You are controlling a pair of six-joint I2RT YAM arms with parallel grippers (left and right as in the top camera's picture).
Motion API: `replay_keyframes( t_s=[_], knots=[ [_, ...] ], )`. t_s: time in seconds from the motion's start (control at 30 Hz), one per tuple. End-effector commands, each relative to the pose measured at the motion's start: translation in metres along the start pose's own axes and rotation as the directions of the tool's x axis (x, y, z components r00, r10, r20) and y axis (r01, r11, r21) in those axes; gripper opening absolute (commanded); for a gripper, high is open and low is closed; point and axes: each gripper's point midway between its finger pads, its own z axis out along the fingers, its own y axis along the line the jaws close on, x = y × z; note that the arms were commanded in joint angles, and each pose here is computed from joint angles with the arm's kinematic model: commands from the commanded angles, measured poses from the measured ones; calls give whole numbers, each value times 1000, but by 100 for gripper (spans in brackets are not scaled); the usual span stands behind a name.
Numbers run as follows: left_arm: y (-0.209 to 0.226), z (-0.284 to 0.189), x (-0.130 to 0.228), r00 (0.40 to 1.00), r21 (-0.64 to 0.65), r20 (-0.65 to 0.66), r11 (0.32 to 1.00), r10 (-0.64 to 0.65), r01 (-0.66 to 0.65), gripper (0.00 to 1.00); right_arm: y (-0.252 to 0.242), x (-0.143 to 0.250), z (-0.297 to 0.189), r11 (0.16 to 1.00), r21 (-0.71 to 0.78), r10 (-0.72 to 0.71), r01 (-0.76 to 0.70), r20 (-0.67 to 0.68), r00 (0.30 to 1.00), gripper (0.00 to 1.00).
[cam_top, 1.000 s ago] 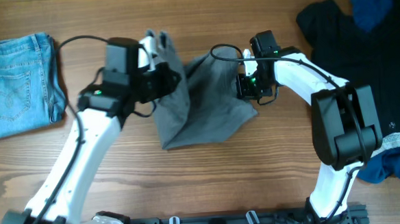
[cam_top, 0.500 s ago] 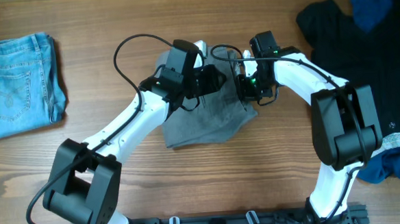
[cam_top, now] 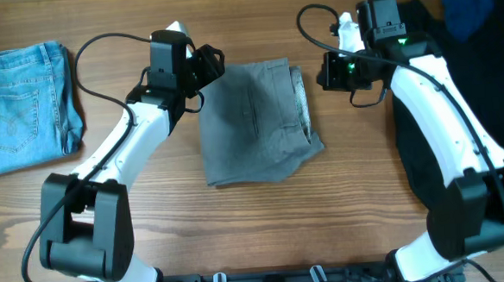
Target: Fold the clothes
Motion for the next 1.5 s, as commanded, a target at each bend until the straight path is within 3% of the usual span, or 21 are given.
replay_keyframes(
  t_s=[0.0, 0.1, 0.23, 0.5, 0.63, 0.77, 0.87, 0.93, 1.03, 1.17, 1.2, 1.23, 1.27, 1.37, 1.47],
  knots=[
    [22, 29, 4, 1000, -65, 10, 998, 21, -20, 56, 37, 23, 22, 993, -105, -63, 53, -95, 993, 14],
    [39, 48, 21, 998, -98, -38, 994, 46, -49, 57, 47, 39, 42, 992, -109, -86, 68, -163, 983, 23],
    [62, 71, 59, 979, -139, -149, 977, 140, -161, 56, 47, 70, 72, 995, -82, -82, 61, -296, 952, 23],
    [127, 46, 118, 918, -353, -397, 922, 5, -158, 56, -2, 101, 110, 991, 125, 20, 39, -435, 900, 23],
    [157, 10, 152, 839, -472, -531, 863, -118, -177, 52, -35, 106, 116, 960, 267, 40, 89, -444, 895, 29],
    [173, -47, 193, 688, -576, -666, 784, -287, -231, 46, -79, 79, 117, 892, 430, 20, 142, -351, 936, 37],
    [161, -80, 218, 554, -591, -726, 781, -406, -202, 47, -91, 39, 123, 892, 417, -75, 173, -240, 968, 39],
    [150, -90, 223, 510, -586, -740, 792, -438, -171, 47, -94, 29, 120, 893, 415, -90, 175, -216, 972, 39],
    [134, -99, 209, 544, -558, -735, 817, -405, -146, 45, -86, 23, 103, 892, 418, -83, 174, -228, 970, 34],
    [117, -103, 158, 722, -514, -643, 843, -257, -158, 47, -63, 11, 57, 901, 416, -49, 121, -180, 982, 34],
    [115, -103, 145, 764, -507, -608, 846, -217, -163, 55, -55, 12, 48, 913, 392, -47, 112, -173, 984, 34],
    [112, -103, 131, 805, -502, -567, 848, -174, -170, 87, -39, 15, 36, 937, 334, -46, 102, -171, 984, 34],
    [108, -100, 115, 848, -492, -517, 851, -118, -182, 97, -27, 20, 27, 955, 287, -31, 80, -170, 985, 34],
    [88, -84, 99, 843, -316, -529, 899, 99, -304, 100, -18, 35, 11, 960, 279, 79, -25, -183, 980, 35],
    [86, -72, 105, 805, -231, -567, 903, 177, -361, 100, -21, 46, 8, 954, 297, 117, -48, -219, 969, 35]
  ],
)
